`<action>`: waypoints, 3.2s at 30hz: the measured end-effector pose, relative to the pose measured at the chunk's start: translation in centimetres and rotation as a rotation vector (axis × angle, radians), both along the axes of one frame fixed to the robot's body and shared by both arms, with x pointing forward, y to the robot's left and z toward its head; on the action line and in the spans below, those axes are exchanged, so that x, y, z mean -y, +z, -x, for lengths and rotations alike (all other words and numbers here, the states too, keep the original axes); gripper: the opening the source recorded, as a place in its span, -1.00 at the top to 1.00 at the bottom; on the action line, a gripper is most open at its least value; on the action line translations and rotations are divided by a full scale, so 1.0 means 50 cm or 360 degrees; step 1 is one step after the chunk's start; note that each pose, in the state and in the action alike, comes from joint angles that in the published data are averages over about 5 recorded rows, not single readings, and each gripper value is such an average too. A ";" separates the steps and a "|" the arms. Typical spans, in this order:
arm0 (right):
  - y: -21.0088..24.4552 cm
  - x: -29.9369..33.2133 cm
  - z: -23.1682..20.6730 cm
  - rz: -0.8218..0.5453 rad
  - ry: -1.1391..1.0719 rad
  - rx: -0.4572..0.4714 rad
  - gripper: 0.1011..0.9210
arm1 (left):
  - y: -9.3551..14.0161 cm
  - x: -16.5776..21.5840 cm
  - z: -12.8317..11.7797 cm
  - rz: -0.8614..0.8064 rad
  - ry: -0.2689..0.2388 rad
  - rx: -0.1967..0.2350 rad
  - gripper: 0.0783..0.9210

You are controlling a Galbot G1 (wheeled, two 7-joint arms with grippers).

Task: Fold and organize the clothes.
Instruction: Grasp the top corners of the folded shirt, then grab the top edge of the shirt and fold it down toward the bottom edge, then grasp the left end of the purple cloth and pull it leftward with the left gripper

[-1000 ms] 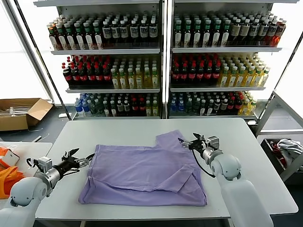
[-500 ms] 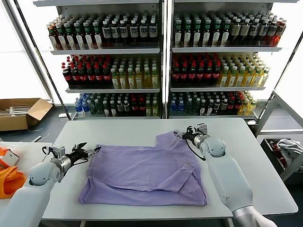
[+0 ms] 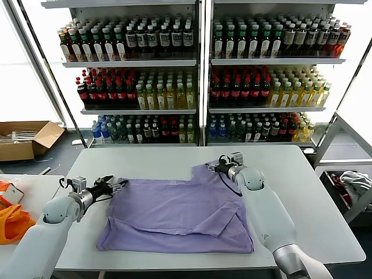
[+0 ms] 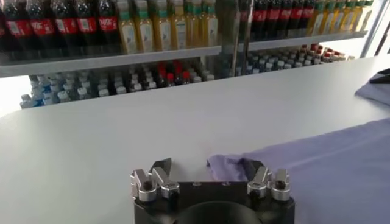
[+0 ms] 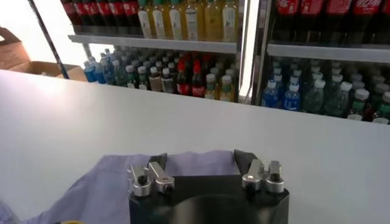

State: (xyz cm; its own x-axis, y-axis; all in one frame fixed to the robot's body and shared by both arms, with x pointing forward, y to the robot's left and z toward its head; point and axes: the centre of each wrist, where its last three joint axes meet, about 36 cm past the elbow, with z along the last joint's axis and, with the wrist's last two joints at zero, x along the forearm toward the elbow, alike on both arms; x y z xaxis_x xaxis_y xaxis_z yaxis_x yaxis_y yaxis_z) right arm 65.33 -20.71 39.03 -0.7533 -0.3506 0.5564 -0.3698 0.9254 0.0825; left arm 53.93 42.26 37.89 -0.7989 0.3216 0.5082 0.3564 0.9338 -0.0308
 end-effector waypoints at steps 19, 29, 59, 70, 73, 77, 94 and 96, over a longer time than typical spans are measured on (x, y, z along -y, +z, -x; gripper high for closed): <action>0.031 0.001 0.029 -0.0085 -0.0034 0.0072 0.98 | 0.018 0.018 0.007 0.0033 -0.0075 0.0068 0.94; 0.097 0.025 0.109 -0.0236 -0.0048 0.0216 0.98 | 0.061 0.011 0.045 0.0052 -0.0080 0.0161 0.98; 0.088 0.152 0.620 -0.0265 -0.0109 0.0247 0.94 | 0.063 0.051 0.386 -0.0063 -0.0141 0.0141 0.85; 0.098 0.177 0.675 -0.0217 -0.0153 0.0400 0.19 | 0.092 0.056 0.434 -0.0109 -0.0044 0.0177 0.18; 0.089 0.186 0.683 -0.0223 -0.0172 0.0501 -0.02 | 0.099 0.068 0.448 -0.0098 0.0008 0.0214 -0.07; 0.064 0.196 0.695 -0.0230 -0.0195 0.0628 -0.29 | 0.098 0.091 0.467 -0.0079 0.0089 0.0269 -0.37; 0.001 0.224 0.757 -0.0199 -0.0264 0.0885 -0.76 | -0.013 0.223 0.478 0.0019 0.0506 0.0283 -0.77; -0.001 0.225 0.762 -0.0198 -0.0266 0.0893 -0.76 | -0.022 0.229 0.474 0.0017 0.0540 0.0275 -0.77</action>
State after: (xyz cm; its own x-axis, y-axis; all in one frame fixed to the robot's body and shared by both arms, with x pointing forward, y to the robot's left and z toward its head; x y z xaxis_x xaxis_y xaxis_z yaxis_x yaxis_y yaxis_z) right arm 27.24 -31.97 38.98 -0.9708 -0.2392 0.0199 -0.2386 0.9707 0.0280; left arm 30.23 30.82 36.78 -0.9346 0.0289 0.3545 0.0280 0.9996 -0.0077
